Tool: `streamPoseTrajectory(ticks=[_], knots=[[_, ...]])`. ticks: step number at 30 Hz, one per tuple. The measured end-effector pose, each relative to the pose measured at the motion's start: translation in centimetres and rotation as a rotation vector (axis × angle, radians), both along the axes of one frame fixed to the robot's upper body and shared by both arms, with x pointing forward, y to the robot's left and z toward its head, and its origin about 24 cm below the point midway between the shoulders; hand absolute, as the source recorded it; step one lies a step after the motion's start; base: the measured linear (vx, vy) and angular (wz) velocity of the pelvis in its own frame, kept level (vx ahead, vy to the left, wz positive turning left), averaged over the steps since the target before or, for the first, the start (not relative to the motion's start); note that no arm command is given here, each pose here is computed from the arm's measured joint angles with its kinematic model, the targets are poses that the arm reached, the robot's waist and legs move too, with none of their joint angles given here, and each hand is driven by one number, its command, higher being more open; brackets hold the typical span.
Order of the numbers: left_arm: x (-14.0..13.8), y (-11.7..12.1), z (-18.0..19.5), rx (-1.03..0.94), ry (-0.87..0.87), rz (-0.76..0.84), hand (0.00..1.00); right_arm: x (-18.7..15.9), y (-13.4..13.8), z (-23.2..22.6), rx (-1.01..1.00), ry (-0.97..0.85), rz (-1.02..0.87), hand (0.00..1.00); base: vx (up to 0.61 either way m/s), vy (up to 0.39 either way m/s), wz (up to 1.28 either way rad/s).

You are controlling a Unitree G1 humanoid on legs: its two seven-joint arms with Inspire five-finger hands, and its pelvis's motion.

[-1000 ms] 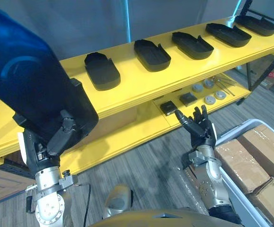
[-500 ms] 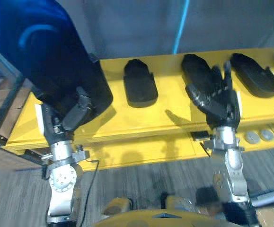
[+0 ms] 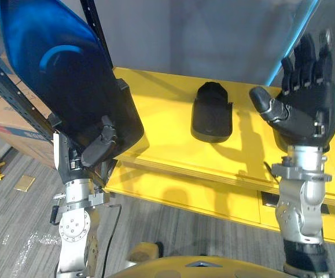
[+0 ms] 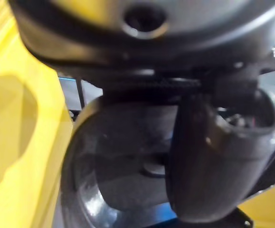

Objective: Walk over and take three plastic housings, then place them on the shelf

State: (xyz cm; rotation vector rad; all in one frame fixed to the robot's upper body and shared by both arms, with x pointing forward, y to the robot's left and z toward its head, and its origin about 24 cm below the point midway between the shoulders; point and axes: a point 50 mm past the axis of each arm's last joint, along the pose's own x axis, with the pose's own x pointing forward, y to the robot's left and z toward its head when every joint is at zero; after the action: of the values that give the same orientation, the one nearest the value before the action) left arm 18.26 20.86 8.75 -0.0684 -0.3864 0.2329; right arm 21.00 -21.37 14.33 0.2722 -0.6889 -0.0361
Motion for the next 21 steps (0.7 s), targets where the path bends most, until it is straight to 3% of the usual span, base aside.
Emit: streamPoseTrajectory(ticks=[7,13,17,21], knots=[[0.1,-0.9,-0.2,-0.006,0.008,-0.037,0.0,-0.5,0.4,-2.8,0.042,0.098,0.068,1.0,-0.04,0.079,-0.29],[-0.1,-0.5,-1.0,-0.017,0.038,0.035,0.0,0.8,1.9,-2.2,0.025,0.063,0.174,1.0,-0.09,0.107,-0.24],[-0.1,-0.5,-0.9,0.009,0.025,0.029,0.0,1.4,2.6,-1.4,0.027,0.022,0.217,1.0,-0.03,0.353,-0.3],[0.9,-0.8,-0.2,0.065,-0.006,-0.06,0.0,1.5,2.9,-2.9,0.085,0.097,0.132,1.0,-0.01,0.626,0.07]])
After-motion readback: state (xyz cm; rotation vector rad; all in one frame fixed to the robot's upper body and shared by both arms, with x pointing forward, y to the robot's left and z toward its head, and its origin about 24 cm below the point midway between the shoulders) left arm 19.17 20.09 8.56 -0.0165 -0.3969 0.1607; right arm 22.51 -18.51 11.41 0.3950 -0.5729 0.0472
